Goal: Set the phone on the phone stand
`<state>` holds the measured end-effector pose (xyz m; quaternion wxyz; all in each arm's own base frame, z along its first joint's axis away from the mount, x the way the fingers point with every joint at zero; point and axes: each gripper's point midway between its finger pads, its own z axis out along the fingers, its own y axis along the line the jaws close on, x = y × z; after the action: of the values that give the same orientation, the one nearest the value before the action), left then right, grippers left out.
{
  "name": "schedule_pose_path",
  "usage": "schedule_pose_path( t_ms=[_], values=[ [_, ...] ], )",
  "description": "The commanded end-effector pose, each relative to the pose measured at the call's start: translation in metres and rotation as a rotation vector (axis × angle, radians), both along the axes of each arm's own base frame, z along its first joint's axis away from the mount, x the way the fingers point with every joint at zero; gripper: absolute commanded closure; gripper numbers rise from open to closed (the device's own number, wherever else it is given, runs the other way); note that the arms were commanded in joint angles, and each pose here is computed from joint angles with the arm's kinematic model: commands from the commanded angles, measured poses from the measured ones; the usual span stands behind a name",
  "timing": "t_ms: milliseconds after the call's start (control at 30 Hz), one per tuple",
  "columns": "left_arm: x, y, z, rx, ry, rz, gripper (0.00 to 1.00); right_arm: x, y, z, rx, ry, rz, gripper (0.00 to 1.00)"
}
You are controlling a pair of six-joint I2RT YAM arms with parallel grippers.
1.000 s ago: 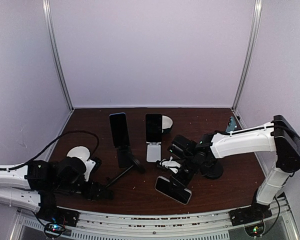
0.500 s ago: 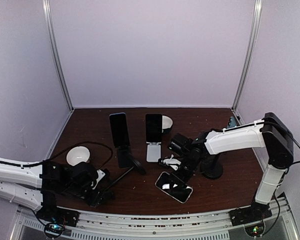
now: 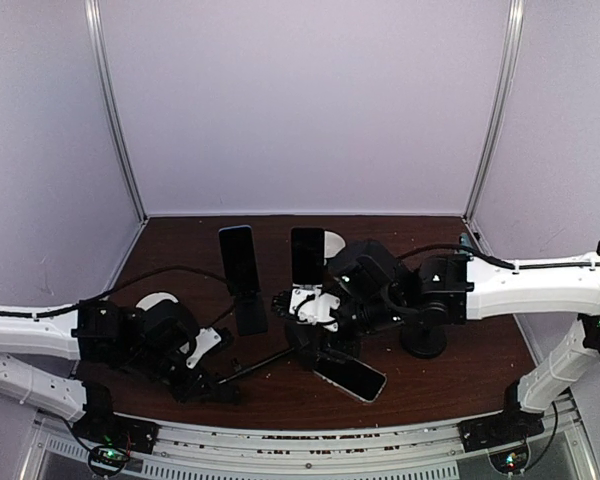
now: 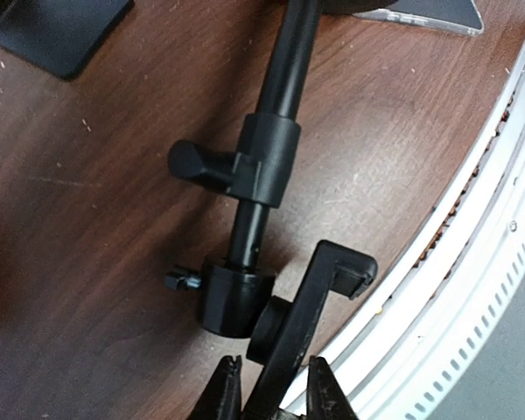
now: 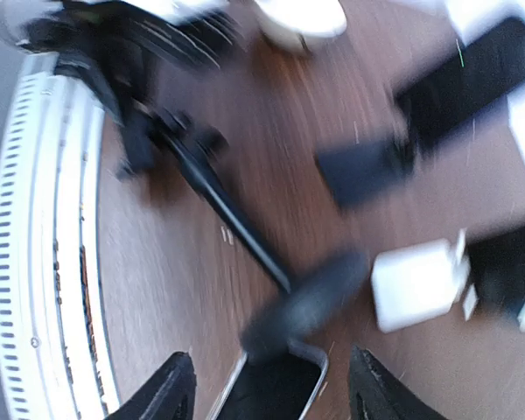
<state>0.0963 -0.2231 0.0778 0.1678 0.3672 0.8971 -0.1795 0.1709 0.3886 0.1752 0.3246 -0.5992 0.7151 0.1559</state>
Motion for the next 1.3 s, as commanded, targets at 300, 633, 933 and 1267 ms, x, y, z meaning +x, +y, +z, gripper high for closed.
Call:
schedule_pose_path(
  t_ms=[300, 633, 933, 1267],
  values=[
    [-0.002, -0.050, 0.086, -0.072, -0.024, -0.237, 1.00, 0.008, 0.072, -0.062, -0.195, -0.531, 0.470, 0.37],
    [-0.005, -0.063, 0.112, -0.116, -0.030, -0.315, 1.00, 0.033, 0.092, -0.057, -0.011, -0.514, 0.270, 0.92],
    [0.080, -0.028, 0.269, -0.360, -0.636, 0.100, 0.15, 0.044, 0.108, 0.038, 0.589, -0.264, -0.076, 1.00],
    [0.081, -0.016, 0.256, -0.646, -0.758, 0.217, 0.21, 0.048, 0.100, 0.102, 1.162, -0.016, -0.257, 1.00]
  ],
)
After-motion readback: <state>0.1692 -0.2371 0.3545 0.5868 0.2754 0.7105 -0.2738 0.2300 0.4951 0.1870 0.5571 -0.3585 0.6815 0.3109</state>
